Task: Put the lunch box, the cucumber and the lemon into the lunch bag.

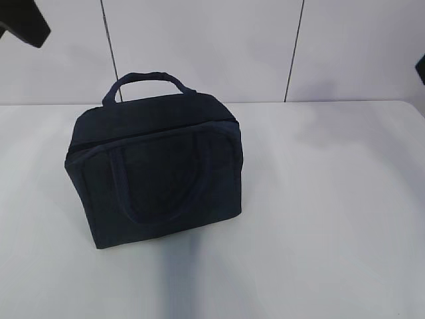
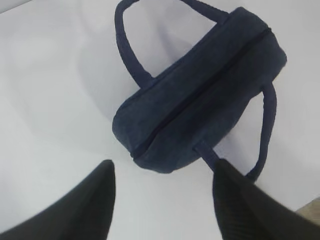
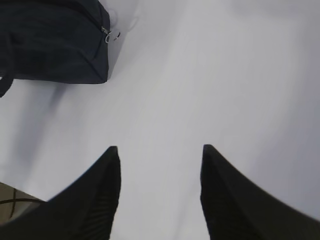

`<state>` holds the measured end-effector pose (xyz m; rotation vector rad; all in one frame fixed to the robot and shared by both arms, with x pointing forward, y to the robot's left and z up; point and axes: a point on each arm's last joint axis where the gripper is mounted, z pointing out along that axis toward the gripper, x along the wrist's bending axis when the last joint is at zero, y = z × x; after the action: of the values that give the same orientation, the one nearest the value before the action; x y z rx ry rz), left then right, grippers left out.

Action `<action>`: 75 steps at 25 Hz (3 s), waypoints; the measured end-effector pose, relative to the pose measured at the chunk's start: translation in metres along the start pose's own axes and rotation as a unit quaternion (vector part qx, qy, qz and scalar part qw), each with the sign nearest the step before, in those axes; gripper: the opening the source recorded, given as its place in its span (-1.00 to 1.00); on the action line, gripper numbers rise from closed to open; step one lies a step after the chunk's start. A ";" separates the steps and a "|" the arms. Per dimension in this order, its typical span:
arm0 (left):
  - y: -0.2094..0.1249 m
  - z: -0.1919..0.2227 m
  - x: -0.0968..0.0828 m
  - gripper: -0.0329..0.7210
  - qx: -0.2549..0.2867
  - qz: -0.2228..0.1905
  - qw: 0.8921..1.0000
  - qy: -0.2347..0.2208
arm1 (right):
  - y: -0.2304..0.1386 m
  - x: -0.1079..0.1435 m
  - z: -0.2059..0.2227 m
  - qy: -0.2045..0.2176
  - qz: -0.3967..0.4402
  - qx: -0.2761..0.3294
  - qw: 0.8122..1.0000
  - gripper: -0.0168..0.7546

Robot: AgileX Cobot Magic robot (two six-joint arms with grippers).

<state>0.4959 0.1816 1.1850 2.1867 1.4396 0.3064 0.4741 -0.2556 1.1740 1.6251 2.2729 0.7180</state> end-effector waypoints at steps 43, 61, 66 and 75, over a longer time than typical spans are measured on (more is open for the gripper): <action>-0.291 -0.107 -0.003 -0.19 -0.240 0.053 0.969 -0.010 | -0.276 0.062 -0.088 -0.072 -0.088 -0.285 0.952 0.02; -0.318 -0.038 0.005 -0.19 -0.239 0.048 0.970 -0.001 | -0.281 0.047 -0.025 -0.075 -0.073 -0.221 0.970 0.02; -0.317 -0.037 0.006 -0.19 -0.241 0.049 0.969 0.002 | -0.279 0.045 -0.020 -0.082 -0.072 -0.230 0.967 0.02; -0.317 -0.037 0.005 -0.19 -0.242 0.037 0.969 0.014 | -0.279 0.045 -0.020 -0.083 -0.072 -0.231 0.967 0.02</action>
<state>0.2305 0.2969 1.0505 1.8399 1.1488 0.6444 0.2232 -0.2893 1.0472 1.2378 1.9005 0.9478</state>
